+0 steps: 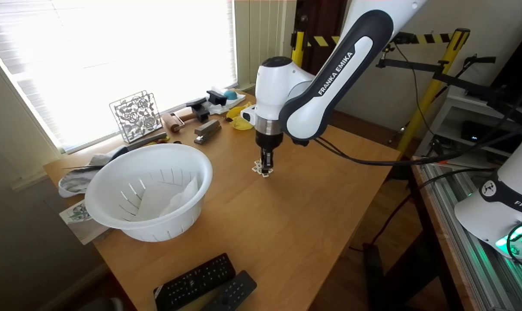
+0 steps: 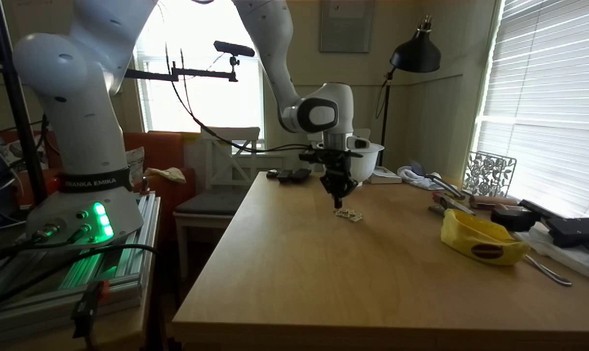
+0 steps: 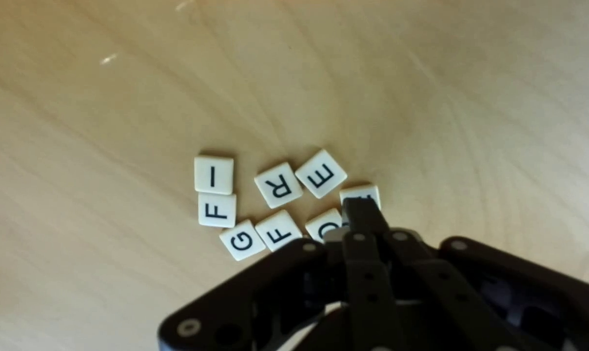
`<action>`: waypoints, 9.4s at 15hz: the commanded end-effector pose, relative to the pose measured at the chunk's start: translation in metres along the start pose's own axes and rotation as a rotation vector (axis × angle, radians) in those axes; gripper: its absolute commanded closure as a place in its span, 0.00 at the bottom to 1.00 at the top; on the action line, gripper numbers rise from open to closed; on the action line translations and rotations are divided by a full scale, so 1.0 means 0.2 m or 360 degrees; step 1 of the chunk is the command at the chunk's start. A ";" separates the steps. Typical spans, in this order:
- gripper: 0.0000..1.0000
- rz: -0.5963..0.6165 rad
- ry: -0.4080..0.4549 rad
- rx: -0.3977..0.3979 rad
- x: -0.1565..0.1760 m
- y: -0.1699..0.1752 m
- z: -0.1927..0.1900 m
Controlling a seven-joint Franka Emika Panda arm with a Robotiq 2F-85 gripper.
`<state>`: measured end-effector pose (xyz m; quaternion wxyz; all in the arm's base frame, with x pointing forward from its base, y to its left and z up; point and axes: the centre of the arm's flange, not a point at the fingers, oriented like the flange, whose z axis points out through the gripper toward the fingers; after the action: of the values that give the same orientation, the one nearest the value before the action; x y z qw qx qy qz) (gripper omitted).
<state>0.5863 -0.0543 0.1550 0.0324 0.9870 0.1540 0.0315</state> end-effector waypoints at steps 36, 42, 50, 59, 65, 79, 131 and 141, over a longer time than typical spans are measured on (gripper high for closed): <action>1.00 0.0204 0.0033 0.0096 0.08 -0.08 -0.12; 1.00 0.0391 0.0021 0.0124 -0.07 0.00 -0.03; 1.00 0.0548 0.0117 0.0013 -0.15 0.13 -0.03; 1.00 0.0516 0.0185 0.0022 -0.08 0.13 -0.04; 1.00 0.0494 0.0200 0.0047 -0.05 0.12 -0.03; 1.00 0.0487 0.0172 0.0121 -0.04 0.10 0.05; 1.00 -0.0700 -0.0076 -0.0039 0.19 0.03 0.14; 1.00 -0.0950 -0.0073 -0.0038 0.20 -0.01 0.14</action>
<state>0.6225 -0.0456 0.1484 0.0527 0.9110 0.4089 0.0110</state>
